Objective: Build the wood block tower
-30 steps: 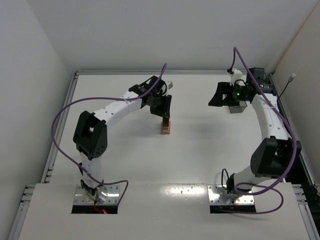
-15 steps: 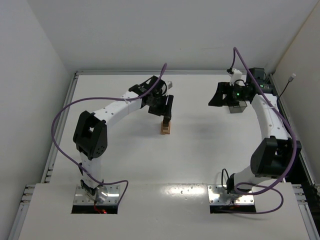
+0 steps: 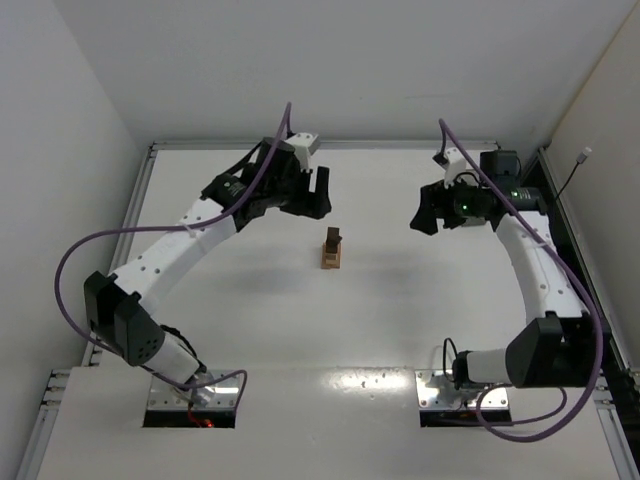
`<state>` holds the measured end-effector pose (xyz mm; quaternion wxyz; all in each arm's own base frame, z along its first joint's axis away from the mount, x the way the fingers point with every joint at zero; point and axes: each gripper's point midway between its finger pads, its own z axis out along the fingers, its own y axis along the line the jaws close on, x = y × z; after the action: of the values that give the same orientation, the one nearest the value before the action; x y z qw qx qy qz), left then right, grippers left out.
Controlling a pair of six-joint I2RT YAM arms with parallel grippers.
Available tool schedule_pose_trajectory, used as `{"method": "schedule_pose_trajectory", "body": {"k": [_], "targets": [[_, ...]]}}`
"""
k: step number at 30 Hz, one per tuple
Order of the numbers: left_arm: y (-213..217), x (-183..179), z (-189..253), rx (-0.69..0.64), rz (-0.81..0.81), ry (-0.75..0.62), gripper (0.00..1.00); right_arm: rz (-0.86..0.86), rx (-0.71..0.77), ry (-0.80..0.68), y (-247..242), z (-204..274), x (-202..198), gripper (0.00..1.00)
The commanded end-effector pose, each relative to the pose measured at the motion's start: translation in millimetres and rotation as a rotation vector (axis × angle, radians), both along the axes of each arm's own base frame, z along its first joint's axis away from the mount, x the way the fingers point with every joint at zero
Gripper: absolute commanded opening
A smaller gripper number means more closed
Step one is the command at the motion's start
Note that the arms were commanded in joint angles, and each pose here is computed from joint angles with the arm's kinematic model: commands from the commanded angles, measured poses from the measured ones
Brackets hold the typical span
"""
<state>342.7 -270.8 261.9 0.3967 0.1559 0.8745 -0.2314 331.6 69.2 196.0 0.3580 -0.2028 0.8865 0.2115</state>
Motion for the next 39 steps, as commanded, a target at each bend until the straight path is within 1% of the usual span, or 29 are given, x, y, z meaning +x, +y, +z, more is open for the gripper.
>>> {"method": "schedule_pose_trajectory", "body": {"k": [1,3,4,5,7,8,10,11,12,13,14,16,18,19,20,21,23,25,26,27,29,33,38,39], "targets": [[7.3,-0.9,-32.1,0.072,0.033,0.031,0.71,0.062,-0.058,-0.088,4.3,12.3,7.4,0.71],[10.7,2.6,-48.1,0.104,0.061,0.055,0.72,0.056,-0.063,-0.047,5.3,7.8,5.0,0.71],[12.6,4.0,-48.2,0.111,0.072,0.051,0.72,0.068,-0.063,-0.048,9.4,7.8,4.0,0.71],[16.0,2.6,-60.0,0.133,0.089,0.080,0.72,0.108,-0.060,-0.048,16.4,7.3,0.0,0.68],[24.8,4.6,-68.2,0.156,0.116,0.088,0.72,0.164,-0.060,-0.064,29.4,1.7,-8.3,0.61],[25.8,3.2,-71.9,0.162,0.116,0.096,0.72,0.211,-0.067,-0.064,44.9,-2.2,-13.3,0.47],[35.4,6.8,-74.8,0.156,0.146,0.103,0.72,0.229,-0.107,-0.046,52.6,-13.8,-14.2,0.32],[39.8,8.5,-69.3,0.147,0.157,0.093,0.72,0.211,-0.097,-0.012,56.6,-18.5,-15.4,0.16],[45.5,9.0,-69.9,0.147,0.169,0.095,0.70,0.204,-0.095,0.004,60.7,-23.0,-13.5,0.08],[55.7,14.4,-66.2,0.141,0.197,0.090,0.69,0.190,-0.086,0.030,62.3,-30.9,-9.2,0.03],[62.7,17.6,-62.6,0.140,0.219,0.079,0.69,0.139,-0.088,0.071,63.1,-39.0,-8.6,0.00],[84.1,25.1,-56.6,0.131,0.285,0.069,0.69,0.114,-0.086,0.112,70.9,-53.2,-5.1,0.00],[100.0,25.0,-55.1,0.113,0.336,0.076,0.69,0.067,-0.065,0.163,81.5,-62.2,-6.7,0.00],[107.4,25.2,-58.8,0.103,0.364,0.085,0.80,0.050,-0.065,0.185,83.5,-68.8,-7.8,0.00],[122.3,27.8,-60.3,0.103,0.400,0.090,0.87,0.035,-0.071,0.192,85.3,-72.6,-5.9,0.02],[129.7,25.0,-62.6,0.088,0.421,0.097,1.00,-0.002,-0.059,0.229,91.6,-78.9,-6.3,0.02],[151.2,25.9,-66.9,0.075,0.479,0.116,1.00,-0.078,-0.088,0.249,91.1,-84.3,1.0,0.02],[163.4,23.5,-77.0,0.075,0.490,0.139,1.00,-0.140,-0.087,0.303,96.1,-95.5,1.9,0.02],[175.0,22.6,-77.6,0.061,0.512,0.146,1.00,-0.133,-0.076,0.292,104.8,-89.4,6.2,0.02],[178.6,22.2,-75.6,0.033,0.521,0.145,1.00,-0.144,-0.076,0.297,113.7,-88.9,6.0,0.00],[187.8,18.6,-84.0,-0.002,0.524,0.175,1.00,-0.159,-0.088,0.279,122.1,-87.8,14.6,0.00],[201.0,14.0,-94.8,-0.035,0.551,0.213,1.00,-0.166,-0.107,0.281,138.2,-93.1,22.9,0.00],[203.1,12.0,-94.9,-0.050,0.560,0.220,1.00,-0.173,-0.096,0.287,157.9,-95.0,36.1,0.00],[203.1,12.0,-94.9,-0.050,0.560,0.220,1.00,-0.173,-0.096,0.286,158.0,-94.9,36.1,0.01]]}}
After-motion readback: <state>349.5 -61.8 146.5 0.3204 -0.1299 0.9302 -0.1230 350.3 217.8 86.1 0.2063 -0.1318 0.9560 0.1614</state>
